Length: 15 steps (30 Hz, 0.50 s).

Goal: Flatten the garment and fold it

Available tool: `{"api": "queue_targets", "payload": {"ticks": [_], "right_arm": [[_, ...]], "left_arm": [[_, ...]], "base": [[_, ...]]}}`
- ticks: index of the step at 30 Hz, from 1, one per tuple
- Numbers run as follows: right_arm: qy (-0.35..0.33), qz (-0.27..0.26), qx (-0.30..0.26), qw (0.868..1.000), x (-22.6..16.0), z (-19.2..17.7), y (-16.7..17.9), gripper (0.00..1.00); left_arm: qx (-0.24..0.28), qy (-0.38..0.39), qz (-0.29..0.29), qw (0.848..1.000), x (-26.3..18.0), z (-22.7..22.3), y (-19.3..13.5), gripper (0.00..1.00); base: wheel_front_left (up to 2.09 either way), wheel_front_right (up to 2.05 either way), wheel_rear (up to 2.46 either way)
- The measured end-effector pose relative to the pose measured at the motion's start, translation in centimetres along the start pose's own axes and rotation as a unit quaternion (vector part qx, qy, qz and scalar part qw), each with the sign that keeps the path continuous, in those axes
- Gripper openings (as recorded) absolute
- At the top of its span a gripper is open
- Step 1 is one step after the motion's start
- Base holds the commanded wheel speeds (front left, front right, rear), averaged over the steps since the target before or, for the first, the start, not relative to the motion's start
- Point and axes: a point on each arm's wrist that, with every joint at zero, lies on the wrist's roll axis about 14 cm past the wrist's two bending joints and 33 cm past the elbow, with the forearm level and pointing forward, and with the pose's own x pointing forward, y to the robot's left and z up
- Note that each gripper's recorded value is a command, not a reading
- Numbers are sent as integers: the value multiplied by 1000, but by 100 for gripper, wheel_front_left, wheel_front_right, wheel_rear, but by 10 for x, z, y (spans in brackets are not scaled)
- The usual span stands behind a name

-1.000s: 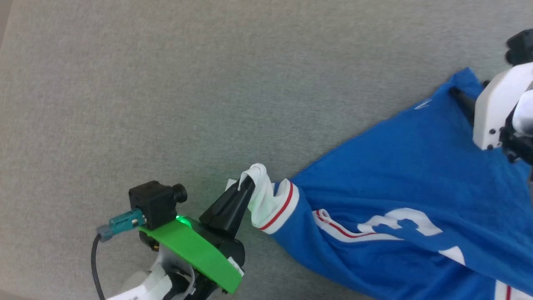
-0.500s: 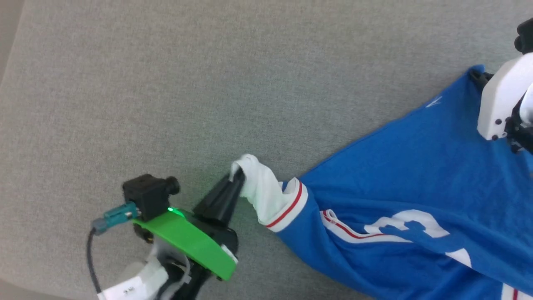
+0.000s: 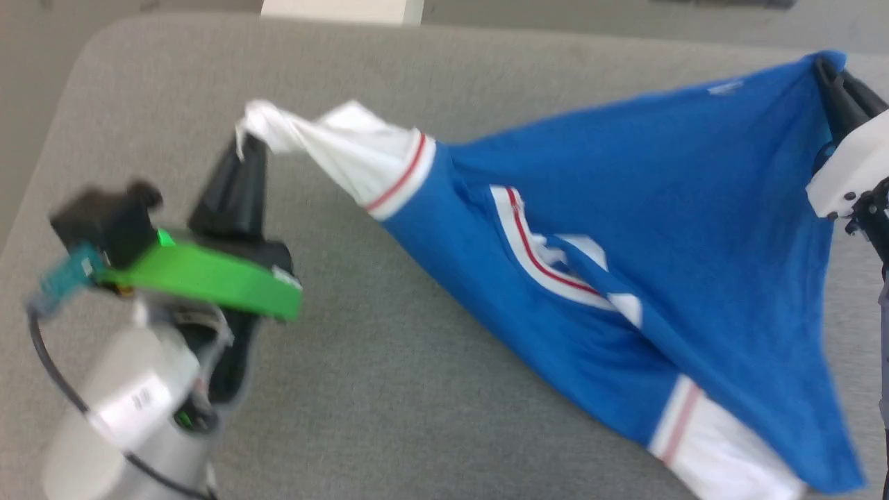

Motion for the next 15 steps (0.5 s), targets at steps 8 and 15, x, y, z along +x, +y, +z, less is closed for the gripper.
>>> {"api": "queue_targets", "payload": {"ticks": [8,15], "right_arm": [[-118,-14,-23,993,-43,102,-1,0],[-206,-22,-46,977,-83,186,8,0]], "left_arm": [[101,-73,-91,988,44,103,-47,0],[164,-84,-130,974,67,159,-85,0]], "base": [[0,0,0],[0,0,0]]}}
